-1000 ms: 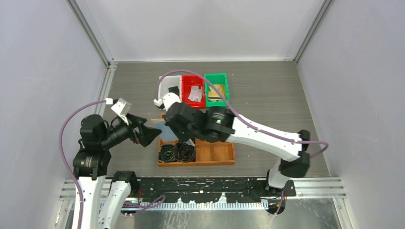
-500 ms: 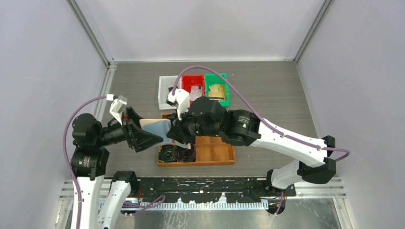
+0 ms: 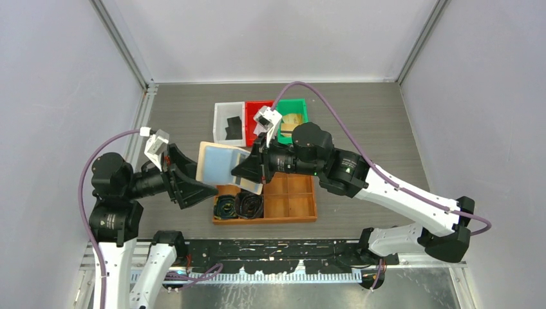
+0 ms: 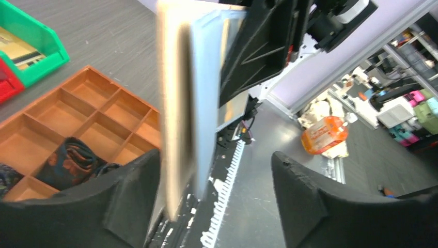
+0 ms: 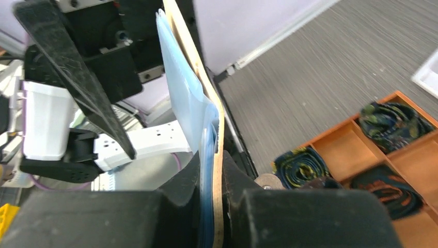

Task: Take the credit cards out of the card holder
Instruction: Remove the credit card from the card holder.

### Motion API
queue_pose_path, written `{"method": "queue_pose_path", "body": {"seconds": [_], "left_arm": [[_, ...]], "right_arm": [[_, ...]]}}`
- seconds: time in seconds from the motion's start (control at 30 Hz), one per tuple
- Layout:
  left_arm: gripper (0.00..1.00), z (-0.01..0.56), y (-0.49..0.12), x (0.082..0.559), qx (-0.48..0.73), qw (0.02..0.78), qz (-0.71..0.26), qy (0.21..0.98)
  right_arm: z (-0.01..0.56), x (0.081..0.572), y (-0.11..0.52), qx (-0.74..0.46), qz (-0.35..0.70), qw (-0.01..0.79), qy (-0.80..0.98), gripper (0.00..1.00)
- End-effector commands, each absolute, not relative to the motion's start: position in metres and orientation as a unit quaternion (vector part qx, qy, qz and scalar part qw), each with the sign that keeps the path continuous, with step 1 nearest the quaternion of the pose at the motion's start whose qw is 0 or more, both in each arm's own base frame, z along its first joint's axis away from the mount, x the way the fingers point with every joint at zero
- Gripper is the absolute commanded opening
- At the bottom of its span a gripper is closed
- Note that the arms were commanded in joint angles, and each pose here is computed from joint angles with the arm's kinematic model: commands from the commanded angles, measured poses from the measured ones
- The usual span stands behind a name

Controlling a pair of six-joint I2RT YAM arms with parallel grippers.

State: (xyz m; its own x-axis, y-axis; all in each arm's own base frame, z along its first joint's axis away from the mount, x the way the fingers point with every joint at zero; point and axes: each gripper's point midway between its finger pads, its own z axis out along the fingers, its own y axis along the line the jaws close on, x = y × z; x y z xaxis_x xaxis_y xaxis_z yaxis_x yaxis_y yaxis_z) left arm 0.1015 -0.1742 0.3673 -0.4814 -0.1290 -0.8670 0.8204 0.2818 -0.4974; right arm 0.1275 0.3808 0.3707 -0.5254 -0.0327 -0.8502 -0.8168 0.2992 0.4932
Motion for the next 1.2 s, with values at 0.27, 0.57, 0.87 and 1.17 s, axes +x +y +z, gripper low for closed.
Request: {"method": "queue_pose_path", "body": {"seconds": [0.27, 0.57, 0.87, 1.17], "left_arm": [[0.74, 0.373, -0.171, 0.115, 0.24, 0.473, -0.521, 0.669], [0.13, 0.375, -0.17, 0.125, 0.231, 0.481, -0.515, 0.671], [0.0, 0.387, -0.17, 0.122, 0.234, 0.484, -0.517, 0.666], [0.0, 0.396, -0.172, 0.12, 0.233, 0.481, -0.526, 0.662]], "right_arm": [[0.423, 0.103, 0.394, -0.317, 0.601, 0.381, 0.627, 0.01], [0.418, 0.095, 0.392, -0.329, 0.619, 0.371, 0.609, 0.28], [0.423, 0.106, 0.349, -0.294, 0.689, 0.365, 0.554, 0.43], [0.409, 0.105, 0.333, -0.296, 0.694, 0.358, 0.55, 0.36]]}}
